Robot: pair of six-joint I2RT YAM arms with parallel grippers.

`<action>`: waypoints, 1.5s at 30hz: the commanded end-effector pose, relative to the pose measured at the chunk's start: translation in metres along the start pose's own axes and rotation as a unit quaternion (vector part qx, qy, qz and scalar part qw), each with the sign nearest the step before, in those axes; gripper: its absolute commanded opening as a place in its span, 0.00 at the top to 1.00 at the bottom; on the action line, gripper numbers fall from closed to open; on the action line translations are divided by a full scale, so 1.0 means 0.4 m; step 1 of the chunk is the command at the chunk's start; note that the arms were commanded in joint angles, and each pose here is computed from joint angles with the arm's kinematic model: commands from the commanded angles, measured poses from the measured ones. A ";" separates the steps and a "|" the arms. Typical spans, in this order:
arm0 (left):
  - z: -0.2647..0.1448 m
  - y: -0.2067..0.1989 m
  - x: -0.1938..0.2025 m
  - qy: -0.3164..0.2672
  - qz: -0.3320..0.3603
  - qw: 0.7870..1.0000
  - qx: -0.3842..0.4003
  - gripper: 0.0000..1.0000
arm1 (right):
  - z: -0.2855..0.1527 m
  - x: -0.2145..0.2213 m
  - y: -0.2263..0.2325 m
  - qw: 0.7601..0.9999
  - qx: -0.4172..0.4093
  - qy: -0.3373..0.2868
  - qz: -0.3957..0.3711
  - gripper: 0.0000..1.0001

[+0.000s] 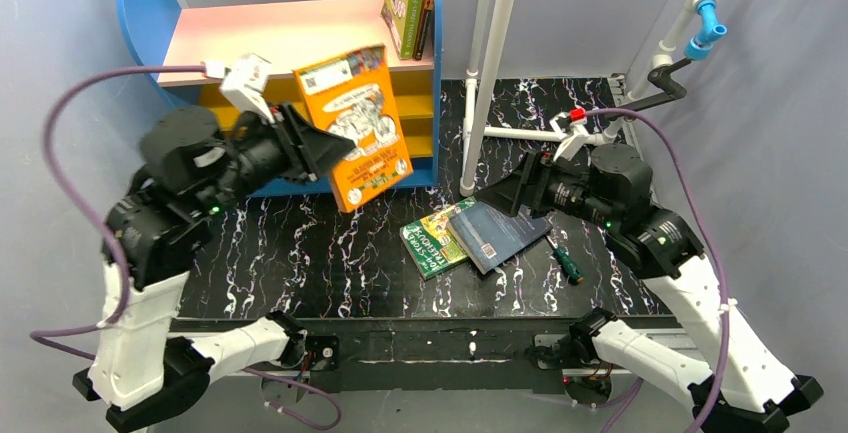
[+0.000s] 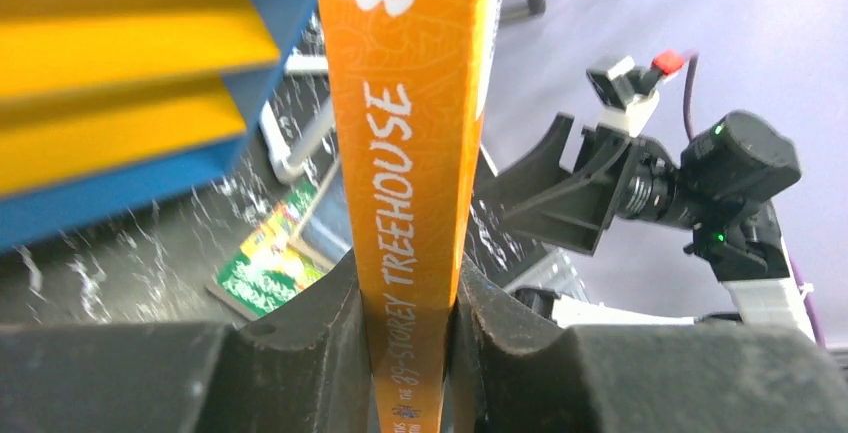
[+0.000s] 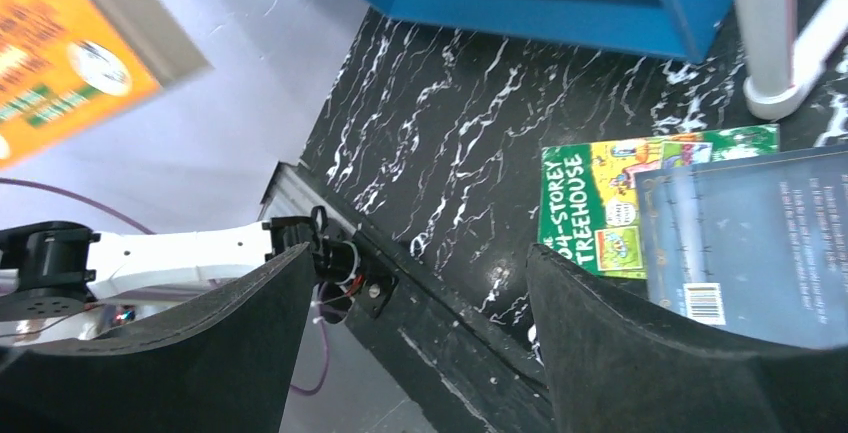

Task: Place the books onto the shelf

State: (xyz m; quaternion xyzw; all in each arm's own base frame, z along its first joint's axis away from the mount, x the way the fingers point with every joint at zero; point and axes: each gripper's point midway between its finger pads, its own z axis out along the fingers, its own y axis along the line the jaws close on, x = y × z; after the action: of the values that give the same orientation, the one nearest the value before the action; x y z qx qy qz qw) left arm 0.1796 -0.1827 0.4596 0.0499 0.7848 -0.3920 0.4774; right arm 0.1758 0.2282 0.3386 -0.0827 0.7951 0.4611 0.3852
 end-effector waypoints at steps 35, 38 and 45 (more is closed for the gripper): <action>0.266 0.182 -0.538 -0.316 0.227 0.854 -0.346 1.00 | -0.078 -0.042 -0.013 0.997 0.067 -0.027 -0.014 0.11; 0.297 0.170 -0.521 -0.316 0.243 0.857 -0.329 1.00 | -0.076 -0.040 -0.013 0.997 0.065 -0.026 -0.012 0.10; 0.357 0.148 -0.472 -0.303 0.271 0.874 -0.264 1.00 | -0.068 -0.037 -0.006 0.998 0.054 -0.022 -0.012 0.11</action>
State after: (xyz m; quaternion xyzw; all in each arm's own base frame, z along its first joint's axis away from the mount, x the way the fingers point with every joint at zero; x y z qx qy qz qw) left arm 0.4317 -0.1800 0.5026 0.0031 0.6778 0.0385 0.7342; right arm 0.1738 0.2004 0.3427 -0.0580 0.8220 0.4001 0.4010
